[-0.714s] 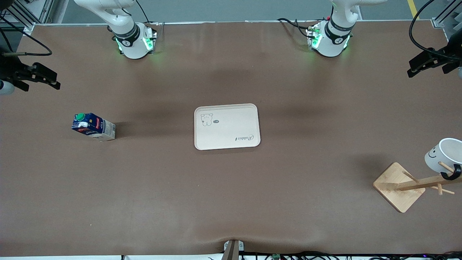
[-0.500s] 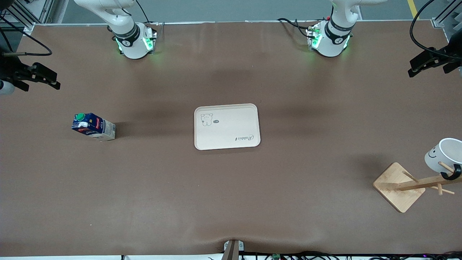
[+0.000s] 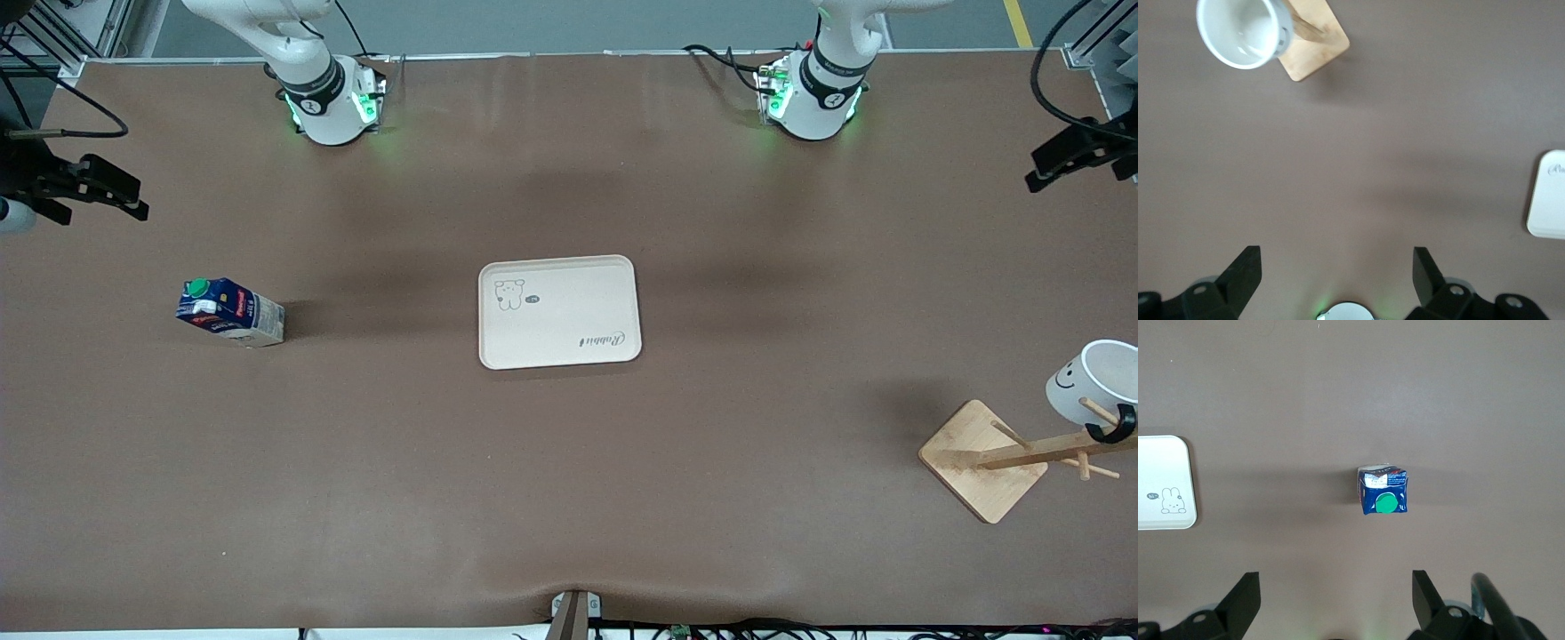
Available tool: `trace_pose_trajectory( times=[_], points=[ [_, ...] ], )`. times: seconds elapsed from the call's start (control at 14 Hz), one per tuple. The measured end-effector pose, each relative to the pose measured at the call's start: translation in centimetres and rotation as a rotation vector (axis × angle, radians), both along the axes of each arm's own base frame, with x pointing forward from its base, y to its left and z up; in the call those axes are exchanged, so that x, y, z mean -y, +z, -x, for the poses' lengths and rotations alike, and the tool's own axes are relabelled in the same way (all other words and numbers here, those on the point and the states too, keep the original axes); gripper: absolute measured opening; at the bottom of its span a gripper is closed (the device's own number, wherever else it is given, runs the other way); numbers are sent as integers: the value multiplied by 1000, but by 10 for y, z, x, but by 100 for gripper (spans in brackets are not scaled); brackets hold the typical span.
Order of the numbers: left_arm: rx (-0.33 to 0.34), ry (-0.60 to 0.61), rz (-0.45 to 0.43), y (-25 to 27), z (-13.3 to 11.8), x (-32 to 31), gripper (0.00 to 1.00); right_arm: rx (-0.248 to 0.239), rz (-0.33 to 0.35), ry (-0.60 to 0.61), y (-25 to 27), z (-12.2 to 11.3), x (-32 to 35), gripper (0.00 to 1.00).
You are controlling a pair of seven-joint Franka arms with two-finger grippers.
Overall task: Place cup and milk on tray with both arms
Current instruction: 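Move the left gripper toward the white mug on the wooden stand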
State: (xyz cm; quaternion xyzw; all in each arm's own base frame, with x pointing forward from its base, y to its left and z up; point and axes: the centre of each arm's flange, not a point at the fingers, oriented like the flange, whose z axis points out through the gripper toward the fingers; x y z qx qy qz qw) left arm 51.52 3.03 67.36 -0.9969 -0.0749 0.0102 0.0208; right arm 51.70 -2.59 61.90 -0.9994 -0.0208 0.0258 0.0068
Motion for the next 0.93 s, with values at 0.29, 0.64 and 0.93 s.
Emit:
trace_pose_trajectory(
  times=[0.29, 0.64, 0.93],
  points=[
    [88, 84, -11, -12, -19, -58, 100, -2, 0, -1, -1, 0, 0, 100],
    [181, 108, -24, -77, -48, -85, 100, -2, 0, -1, -1, 0, 0, 100],
    [230, 111, -29, -136, -57, -91, 100, -3, 0, -1, -2, 0, 0, 100]
  ],
)
